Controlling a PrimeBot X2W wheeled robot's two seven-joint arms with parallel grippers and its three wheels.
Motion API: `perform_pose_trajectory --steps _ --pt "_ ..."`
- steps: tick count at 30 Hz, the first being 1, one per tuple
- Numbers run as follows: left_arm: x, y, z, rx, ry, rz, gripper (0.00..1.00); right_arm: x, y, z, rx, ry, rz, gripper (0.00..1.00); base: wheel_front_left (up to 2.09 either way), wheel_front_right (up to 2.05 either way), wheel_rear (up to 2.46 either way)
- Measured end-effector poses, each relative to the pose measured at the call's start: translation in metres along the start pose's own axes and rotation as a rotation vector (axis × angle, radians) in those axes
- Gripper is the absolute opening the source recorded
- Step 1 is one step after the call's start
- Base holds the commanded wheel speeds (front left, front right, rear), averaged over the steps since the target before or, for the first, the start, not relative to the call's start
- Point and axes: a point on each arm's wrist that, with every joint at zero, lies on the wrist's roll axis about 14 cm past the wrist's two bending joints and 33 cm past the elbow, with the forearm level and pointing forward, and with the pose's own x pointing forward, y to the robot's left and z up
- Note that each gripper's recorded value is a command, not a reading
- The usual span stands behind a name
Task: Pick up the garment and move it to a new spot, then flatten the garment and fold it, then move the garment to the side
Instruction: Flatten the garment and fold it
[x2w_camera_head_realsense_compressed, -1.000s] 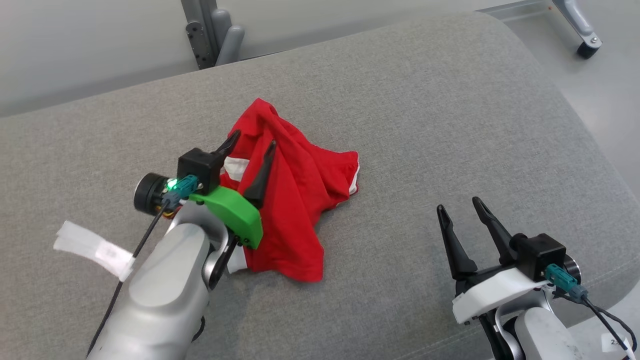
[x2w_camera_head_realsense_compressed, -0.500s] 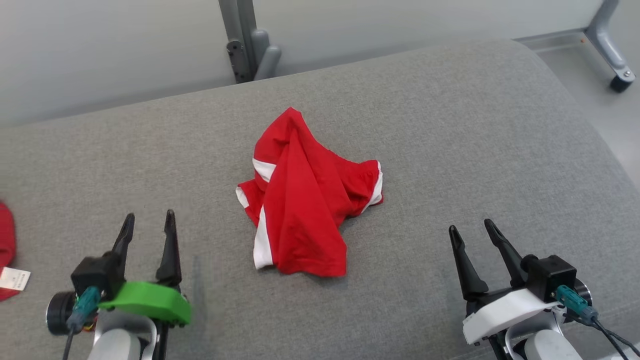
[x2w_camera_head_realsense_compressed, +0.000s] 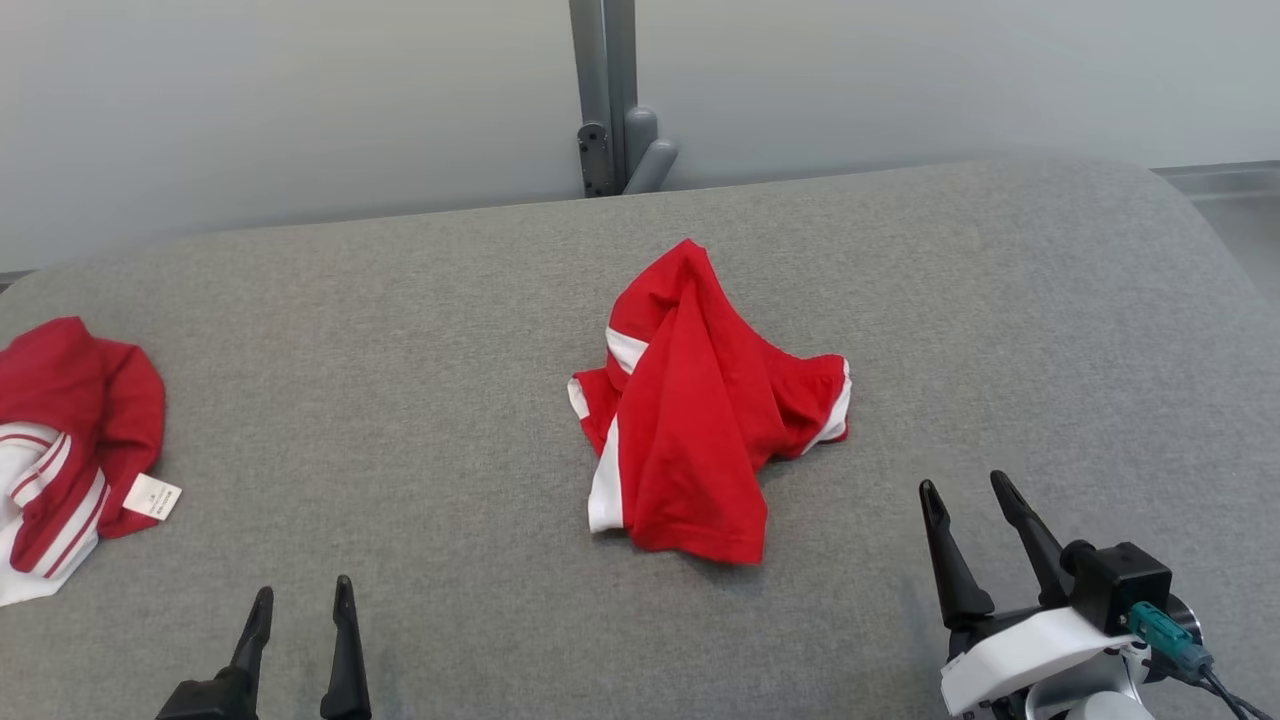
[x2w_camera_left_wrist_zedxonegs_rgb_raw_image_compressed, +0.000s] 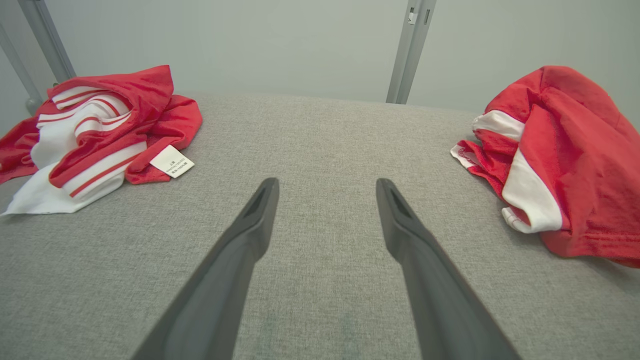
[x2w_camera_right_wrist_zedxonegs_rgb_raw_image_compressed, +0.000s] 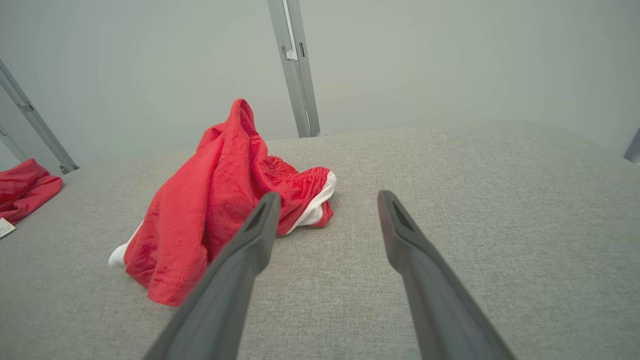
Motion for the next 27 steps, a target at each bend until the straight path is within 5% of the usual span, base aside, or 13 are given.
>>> perform_pose_trajectory --steps 6,15,27 --pt "0.000 -0.002 0.004 -0.010 -0.015 -0.006 1.00 0.023 0.016 0.006 -0.004 -0.017 0.070 1.00 0.00 0.00 0.00" --pt "0.003 -0.003 -0.004 -0.052 0.009 0.004 1.00 0.116 0.063 0.032 -0.101 -0.070 0.287 1.00 0.00 0.00 0.00" --pt "-0.005 0.010 -0.030 -0.076 0.100 0.073 1.00 0.198 0.104 -0.038 -0.156 0.219 0.398 1.00 0.00 0.00 0.00"
